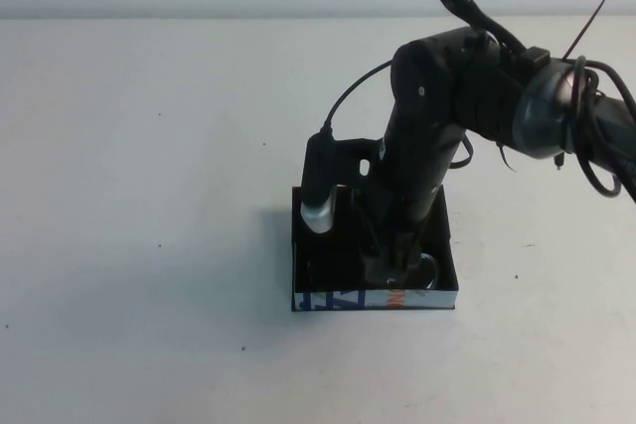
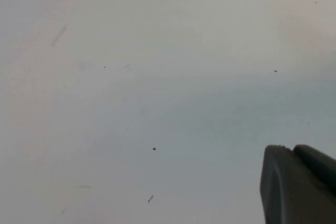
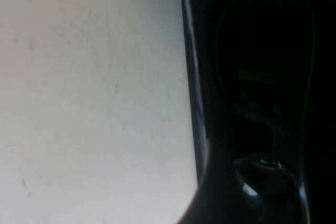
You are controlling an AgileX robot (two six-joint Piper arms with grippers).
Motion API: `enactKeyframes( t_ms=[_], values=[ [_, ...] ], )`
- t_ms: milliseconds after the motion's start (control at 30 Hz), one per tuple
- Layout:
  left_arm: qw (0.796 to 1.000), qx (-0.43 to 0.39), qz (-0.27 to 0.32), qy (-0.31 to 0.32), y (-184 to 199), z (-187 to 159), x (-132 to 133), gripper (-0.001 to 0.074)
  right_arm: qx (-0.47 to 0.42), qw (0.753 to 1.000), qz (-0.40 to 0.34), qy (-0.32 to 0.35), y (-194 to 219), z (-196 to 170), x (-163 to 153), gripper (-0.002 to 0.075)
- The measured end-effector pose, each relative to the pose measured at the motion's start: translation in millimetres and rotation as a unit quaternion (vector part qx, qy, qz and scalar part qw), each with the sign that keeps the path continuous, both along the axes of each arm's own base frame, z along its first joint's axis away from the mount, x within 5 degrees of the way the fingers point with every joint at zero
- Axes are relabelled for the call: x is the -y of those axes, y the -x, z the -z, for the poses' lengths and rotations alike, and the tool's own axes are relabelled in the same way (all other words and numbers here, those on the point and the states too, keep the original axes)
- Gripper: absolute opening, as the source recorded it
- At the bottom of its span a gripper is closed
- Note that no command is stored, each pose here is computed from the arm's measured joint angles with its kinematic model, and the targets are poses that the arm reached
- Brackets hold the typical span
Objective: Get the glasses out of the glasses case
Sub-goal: Pick up the glasses from the glasses case
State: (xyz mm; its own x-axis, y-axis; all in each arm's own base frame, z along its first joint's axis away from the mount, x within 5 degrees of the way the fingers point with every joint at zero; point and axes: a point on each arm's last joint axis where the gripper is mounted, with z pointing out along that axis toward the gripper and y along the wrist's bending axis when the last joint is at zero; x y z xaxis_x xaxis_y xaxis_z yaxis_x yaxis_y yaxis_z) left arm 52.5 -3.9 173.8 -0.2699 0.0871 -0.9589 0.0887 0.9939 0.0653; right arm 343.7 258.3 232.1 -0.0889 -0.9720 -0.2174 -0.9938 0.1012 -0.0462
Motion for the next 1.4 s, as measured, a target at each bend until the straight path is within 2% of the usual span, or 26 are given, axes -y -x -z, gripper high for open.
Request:
enactKeyframes(
  t_ms=[233,767,833,933,1033,1200,1333,1400],
  values=[
    [1.0,0.0,0.0,0.0,0,0,0,-0.0005,-0.003,1.0,0.002,0.003,-6,18,-4,0.0328],
    [1.0,0.0,0.0,0.0,0,0,0,-0.0004,-0.005,1.0,0.005,0.005,-12,37,-8,0.0305],
    [1.0,0.0,0.0,0.0,0,0,0,-0.0004,-0.012,1.0,0.005,0.01,-13,43,-8,0.0275],
    [1.0,0.0,0.0,0.0,0,0,0,-0.0004,-0.013,1.0,0.006,0.01,-13,42,-8,0.0172],
    [1.0,0.0,0.0,0.0,0,0,0,-0.0004,-0.017,1.0,0.024,0.005,-14,30,-4,0.0063],
    [1.0,0.0,0.0,0.0,0,0,0,-0.0004,0.001,0.996,0.086,-0.011,-17,-15,9,0.0061],
    [1.0,0.0,0.0,0.0,0,0,0,-0.0004,0.014,0.979,0.197,-0.055,-14,-61,34,0.0061],
    [1.0,0.0,0.0,0.0,0,0,0,-0.0004,0.011,0.96,0.268,-0.075,-11,-79,53,0.0061]
  ],
)
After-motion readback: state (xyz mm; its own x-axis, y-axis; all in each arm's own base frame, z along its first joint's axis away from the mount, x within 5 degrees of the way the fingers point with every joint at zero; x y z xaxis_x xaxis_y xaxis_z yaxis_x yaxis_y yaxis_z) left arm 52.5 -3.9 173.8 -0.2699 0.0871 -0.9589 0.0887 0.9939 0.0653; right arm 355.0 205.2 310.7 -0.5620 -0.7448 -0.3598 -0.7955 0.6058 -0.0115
